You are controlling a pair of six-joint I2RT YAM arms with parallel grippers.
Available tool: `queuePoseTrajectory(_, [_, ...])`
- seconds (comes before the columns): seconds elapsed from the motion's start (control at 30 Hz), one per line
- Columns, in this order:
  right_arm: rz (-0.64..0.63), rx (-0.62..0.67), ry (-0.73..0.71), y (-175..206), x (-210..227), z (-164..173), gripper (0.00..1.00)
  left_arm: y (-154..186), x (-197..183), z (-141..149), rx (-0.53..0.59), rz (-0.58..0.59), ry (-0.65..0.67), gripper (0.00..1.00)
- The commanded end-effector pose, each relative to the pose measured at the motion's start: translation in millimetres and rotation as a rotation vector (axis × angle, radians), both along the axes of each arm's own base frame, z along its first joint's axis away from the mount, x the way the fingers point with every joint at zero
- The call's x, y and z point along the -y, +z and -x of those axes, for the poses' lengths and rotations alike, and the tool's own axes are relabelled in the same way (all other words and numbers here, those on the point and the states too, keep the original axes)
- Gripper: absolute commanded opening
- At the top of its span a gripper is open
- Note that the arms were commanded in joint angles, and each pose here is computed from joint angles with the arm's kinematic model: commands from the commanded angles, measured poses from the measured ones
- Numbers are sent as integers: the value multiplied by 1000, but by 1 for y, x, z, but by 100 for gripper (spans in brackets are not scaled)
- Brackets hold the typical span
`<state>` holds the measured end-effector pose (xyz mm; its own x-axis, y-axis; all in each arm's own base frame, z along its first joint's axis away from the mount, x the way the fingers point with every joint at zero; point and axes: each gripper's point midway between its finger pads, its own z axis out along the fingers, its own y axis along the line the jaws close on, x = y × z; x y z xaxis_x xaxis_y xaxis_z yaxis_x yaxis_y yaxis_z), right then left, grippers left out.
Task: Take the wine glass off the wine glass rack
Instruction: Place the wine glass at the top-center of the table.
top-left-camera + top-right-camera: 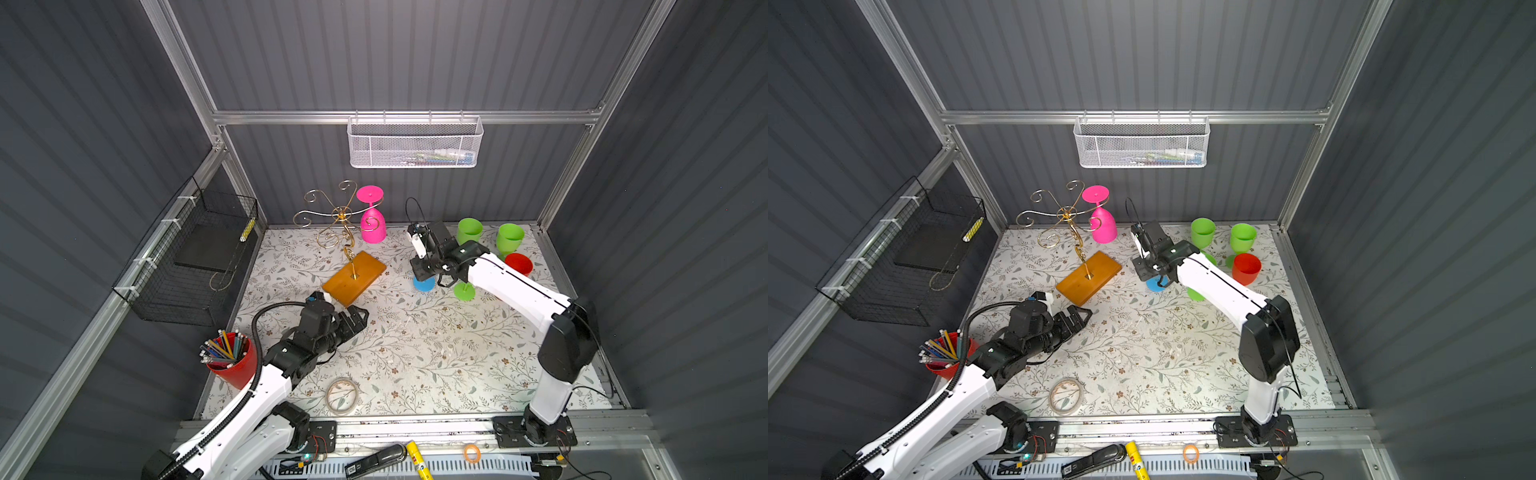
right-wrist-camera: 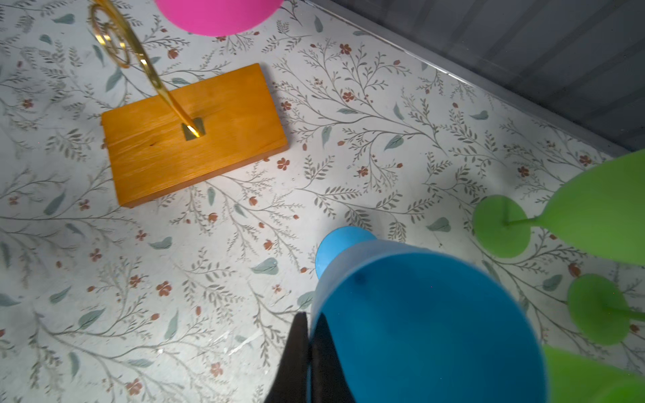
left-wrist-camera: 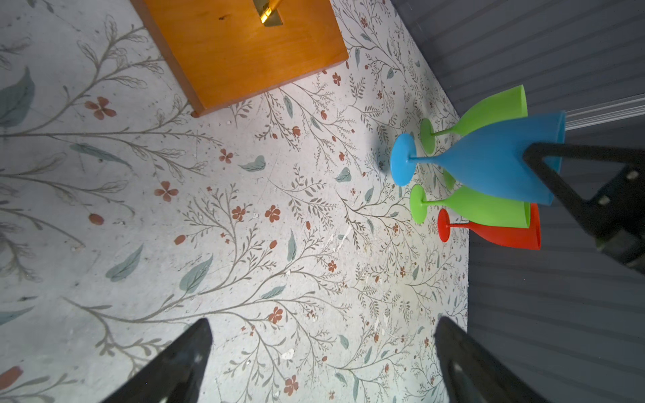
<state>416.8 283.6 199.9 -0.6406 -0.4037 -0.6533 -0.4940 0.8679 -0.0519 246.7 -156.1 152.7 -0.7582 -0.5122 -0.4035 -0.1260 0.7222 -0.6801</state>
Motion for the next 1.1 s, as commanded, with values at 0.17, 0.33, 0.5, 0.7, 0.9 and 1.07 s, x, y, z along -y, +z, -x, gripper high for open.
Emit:
queuePoseTrajectory(0.17, [22, 30, 27, 1, 10, -61, 0, 12, -4, -7, 24, -59, -9, 100])
queuePoseTrajectory(0.33, [-5, 16, 46, -3, 13, -85, 0, 19, 0, -12, 34, -43, -11, 100])
queuePoseTrajectory(0.5, [10, 1, 64, -9, 16, -100, 0, 26, 5, -15, 48, -10, -8, 100])
queuePoseTrajectory(0.7, [39, -14, 53, -23, 27, -109, 0, 26, 7, -18, 41, 4, -5, 100])
queuePoseTrajectory(0.9, [45, -33, 50, -31, 35, -113, 0, 26, 10, -20, 35, 12, -5, 100])
queuePoseTrajectory(1.07, [36, -50, 55, -35, 36, -114, 6, 26, 10, -20, 35, 14, -4, 100])
